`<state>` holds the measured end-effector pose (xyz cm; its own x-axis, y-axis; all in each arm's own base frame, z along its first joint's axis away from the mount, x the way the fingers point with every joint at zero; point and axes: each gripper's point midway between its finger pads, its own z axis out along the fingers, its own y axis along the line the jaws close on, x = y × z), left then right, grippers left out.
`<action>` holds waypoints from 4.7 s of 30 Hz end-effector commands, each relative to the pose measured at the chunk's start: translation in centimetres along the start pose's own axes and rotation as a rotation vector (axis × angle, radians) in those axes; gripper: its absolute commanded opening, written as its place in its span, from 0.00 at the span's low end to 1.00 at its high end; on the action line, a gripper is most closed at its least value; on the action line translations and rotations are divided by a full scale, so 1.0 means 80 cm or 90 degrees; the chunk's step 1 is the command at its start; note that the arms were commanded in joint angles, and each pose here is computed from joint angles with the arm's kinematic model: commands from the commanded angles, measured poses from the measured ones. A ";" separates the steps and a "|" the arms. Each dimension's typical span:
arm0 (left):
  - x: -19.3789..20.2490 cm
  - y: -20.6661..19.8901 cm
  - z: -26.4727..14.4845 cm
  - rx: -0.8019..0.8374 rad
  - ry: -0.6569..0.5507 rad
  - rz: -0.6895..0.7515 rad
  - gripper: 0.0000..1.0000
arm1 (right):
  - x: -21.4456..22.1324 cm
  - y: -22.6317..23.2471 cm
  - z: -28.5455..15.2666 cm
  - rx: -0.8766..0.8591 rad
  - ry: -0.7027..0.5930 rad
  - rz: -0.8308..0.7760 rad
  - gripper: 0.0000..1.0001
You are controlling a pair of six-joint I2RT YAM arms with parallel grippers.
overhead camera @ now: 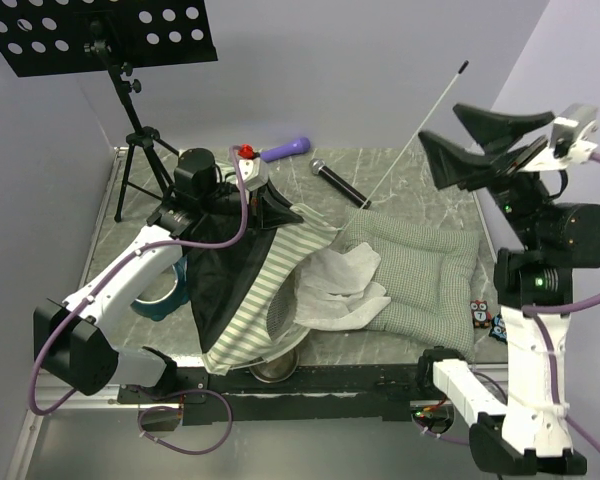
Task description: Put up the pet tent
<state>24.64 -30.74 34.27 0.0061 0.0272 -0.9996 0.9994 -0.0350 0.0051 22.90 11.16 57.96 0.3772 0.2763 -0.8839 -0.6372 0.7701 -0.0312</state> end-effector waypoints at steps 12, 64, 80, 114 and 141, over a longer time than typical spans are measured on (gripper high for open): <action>-0.048 -0.009 0.000 0.022 -0.048 0.041 0.01 | -0.123 0.059 0.021 -0.168 -0.195 -0.054 0.72; -0.054 -0.023 0.006 0.048 -0.060 0.032 0.01 | -0.118 0.065 0.050 -0.186 -0.189 0.052 0.00; -0.226 -0.033 0.004 0.078 -0.187 0.156 0.01 | 0.149 0.061 0.042 -0.186 0.200 -0.133 0.00; -0.262 -0.015 -0.022 0.010 -0.236 0.182 0.01 | 0.310 0.057 -0.054 -0.242 0.502 -0.186 0.00; -0.266 -0.015 -0.022 0.016 -0.236 0.180 0.01 | 0.338 0.060 -0.068 -0.263 0.549 -0.179 0.00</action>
<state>26.01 -32.21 47.47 -0.0106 -0.1852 -0.9827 0.9950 -0.1000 0.0081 26.85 21.48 40.97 0.3298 -0.3302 -0.8844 -0.7698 0.4484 -0.4544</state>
